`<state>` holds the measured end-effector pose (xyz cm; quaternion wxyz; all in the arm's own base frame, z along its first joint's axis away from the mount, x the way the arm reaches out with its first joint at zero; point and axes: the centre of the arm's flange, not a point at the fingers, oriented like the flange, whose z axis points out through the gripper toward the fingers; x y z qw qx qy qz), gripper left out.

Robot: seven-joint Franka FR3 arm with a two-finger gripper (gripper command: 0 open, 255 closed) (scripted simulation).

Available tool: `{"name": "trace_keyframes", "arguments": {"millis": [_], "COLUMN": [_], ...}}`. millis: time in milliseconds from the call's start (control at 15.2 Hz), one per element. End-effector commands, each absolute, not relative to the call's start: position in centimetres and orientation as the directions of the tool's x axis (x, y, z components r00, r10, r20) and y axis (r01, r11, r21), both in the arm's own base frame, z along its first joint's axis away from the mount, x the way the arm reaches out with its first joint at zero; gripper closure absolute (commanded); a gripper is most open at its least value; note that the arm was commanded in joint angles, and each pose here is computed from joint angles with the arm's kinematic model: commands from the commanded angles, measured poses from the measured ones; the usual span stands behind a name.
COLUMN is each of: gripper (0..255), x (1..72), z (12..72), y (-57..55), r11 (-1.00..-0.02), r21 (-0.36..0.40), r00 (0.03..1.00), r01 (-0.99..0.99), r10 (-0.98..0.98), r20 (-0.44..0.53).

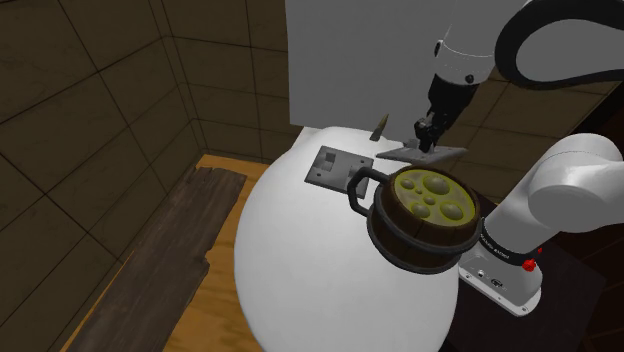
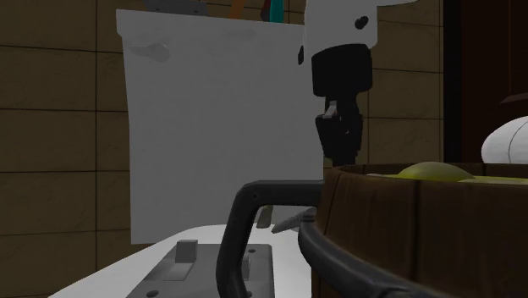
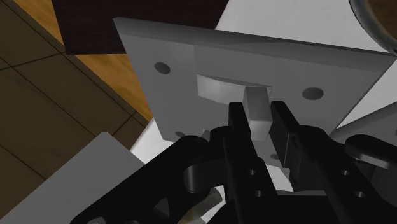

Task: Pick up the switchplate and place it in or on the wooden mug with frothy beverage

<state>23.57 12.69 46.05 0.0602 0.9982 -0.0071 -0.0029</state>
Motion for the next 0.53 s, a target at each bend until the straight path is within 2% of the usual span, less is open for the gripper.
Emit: {"name": "trace_keyframes", "arguments": {"millis": [0,462], "gripper": [255,255], "x": [23.5,23.5], "z": [47.1,50.8], "y": [12.8,12.8], "r11": [-0.993,-0.993], "r21": [0.12,0.12], "r00": [1.0,1.0], "r01": [-0.014,-0.014], "r10": [-0.015,-0.015], "r20": [-0.005,-0.005]}}
